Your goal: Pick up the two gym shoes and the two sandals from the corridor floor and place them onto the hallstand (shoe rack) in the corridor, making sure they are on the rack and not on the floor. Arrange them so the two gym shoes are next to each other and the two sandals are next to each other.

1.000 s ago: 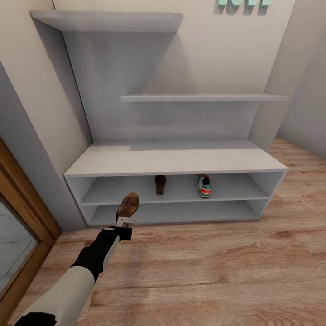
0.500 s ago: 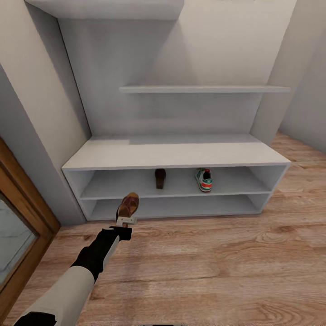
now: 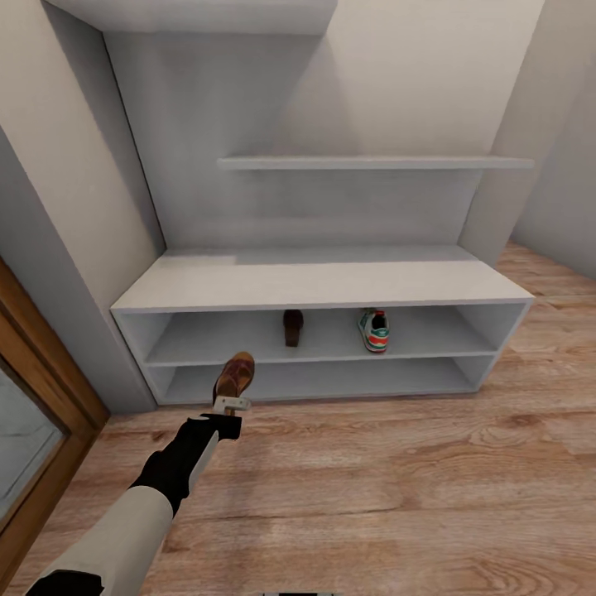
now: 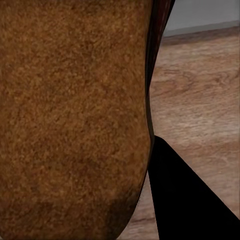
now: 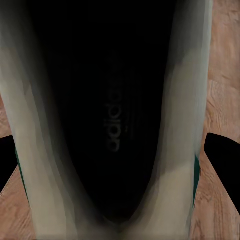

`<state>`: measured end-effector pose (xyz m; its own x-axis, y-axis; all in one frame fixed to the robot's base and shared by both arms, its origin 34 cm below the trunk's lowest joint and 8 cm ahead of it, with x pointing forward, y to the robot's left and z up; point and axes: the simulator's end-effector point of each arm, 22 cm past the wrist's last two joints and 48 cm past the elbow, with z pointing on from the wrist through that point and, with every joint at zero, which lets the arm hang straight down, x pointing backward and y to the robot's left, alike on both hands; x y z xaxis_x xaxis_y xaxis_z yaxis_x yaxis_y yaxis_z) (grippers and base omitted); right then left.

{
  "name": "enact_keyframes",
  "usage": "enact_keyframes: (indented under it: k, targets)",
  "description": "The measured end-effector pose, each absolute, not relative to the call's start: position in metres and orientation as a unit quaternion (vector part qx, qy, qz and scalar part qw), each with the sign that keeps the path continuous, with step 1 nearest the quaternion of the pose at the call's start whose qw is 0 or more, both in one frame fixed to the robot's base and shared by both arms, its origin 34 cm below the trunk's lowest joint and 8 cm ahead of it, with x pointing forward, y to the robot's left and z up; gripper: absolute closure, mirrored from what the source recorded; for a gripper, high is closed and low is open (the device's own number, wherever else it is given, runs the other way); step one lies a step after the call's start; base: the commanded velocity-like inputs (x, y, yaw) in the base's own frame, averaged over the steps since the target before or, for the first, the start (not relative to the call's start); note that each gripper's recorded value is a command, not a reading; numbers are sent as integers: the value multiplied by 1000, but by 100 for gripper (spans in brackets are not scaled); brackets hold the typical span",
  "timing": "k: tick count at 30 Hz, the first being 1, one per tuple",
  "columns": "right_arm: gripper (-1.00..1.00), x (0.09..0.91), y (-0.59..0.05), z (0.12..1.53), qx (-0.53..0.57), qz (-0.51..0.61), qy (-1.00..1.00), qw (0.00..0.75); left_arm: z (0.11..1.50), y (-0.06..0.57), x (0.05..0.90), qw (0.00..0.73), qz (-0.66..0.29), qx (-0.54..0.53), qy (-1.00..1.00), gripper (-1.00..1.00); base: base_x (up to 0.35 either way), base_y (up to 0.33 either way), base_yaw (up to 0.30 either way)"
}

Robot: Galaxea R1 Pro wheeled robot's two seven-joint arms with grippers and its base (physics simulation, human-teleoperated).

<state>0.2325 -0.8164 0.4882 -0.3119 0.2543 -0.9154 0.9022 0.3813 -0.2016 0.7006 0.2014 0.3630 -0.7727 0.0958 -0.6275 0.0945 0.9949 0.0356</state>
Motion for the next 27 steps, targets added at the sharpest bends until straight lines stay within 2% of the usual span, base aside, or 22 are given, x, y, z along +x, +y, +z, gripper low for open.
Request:
enact_keyframes:
  k: [8,18,27]
  targets:
    - [100,232,-816,487,399,-385,719,419,366,199,703,341,0,52,939,100,294,0,0]
    - [100,232,-816,486,398,-385,720,418,369,199,707,353,0,53,934,100,119,0,0]
    - [100,232,-816,486,397,-386,721,417,369,200,708,354,0,53,934,100,320,-5,0]
